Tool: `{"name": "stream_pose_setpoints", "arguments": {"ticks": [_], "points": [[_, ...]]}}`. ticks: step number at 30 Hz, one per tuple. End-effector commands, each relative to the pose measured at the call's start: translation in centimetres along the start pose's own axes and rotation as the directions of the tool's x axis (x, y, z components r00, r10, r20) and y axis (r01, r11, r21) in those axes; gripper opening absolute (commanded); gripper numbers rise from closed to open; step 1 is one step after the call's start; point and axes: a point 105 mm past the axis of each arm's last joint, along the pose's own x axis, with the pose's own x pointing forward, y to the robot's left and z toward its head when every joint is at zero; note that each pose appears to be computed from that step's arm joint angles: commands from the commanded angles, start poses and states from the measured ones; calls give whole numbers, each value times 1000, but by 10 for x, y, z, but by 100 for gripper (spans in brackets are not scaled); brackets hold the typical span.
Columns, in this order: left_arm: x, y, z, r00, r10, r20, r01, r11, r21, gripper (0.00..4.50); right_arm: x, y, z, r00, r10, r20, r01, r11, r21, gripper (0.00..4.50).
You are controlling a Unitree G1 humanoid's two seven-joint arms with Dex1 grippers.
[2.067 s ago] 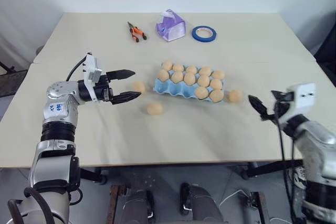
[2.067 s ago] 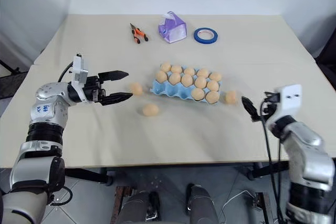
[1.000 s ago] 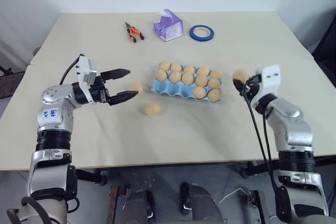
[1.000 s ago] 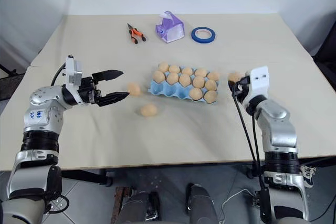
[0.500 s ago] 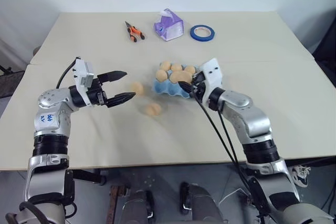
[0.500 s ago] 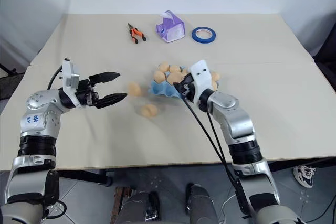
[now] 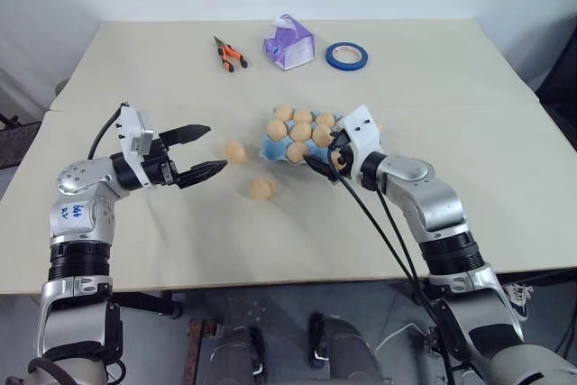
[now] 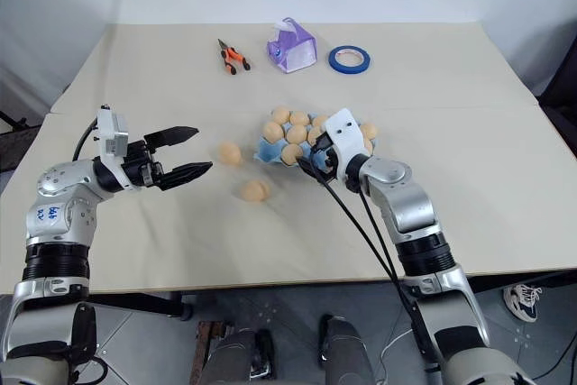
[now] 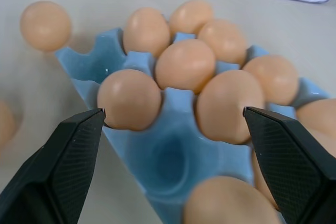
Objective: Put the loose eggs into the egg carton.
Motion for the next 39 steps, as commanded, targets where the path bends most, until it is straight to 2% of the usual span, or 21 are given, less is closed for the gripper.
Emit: {"name": "stream_pose_setpoints", "arguments": {"ticks": [1,6,11,18,28,31,39], "points": [[-4,1,14,1000,8,30,-9,999,44,450,-11,0,24,996,10,87,-7,1000,-30,445],[0,2,14,999,7,37,-9,999,42,450,0,21,41,988,70,139,-74,997,26,445],[1,3,15,999,6,44,-8,999,44,450,16,43,38,986,112,126,-118,992,43,445],[-1,2,16,999,12,49,-14,999,48,450,35,41,14,993,78,90,-84,994,72,445],[-2,1,15,998,23,52,-26,999,47,450,50,39,13,992,73,101,-83,992,94,445],[-3,1,15,998,27,52,-29,998,48,450,50,41,14,991,81,109,-90,993,80,357],[-3,1,15,998,32,53,-35,998,49,450,47,45,27,984,99,147,-105,994,33,75]]}}
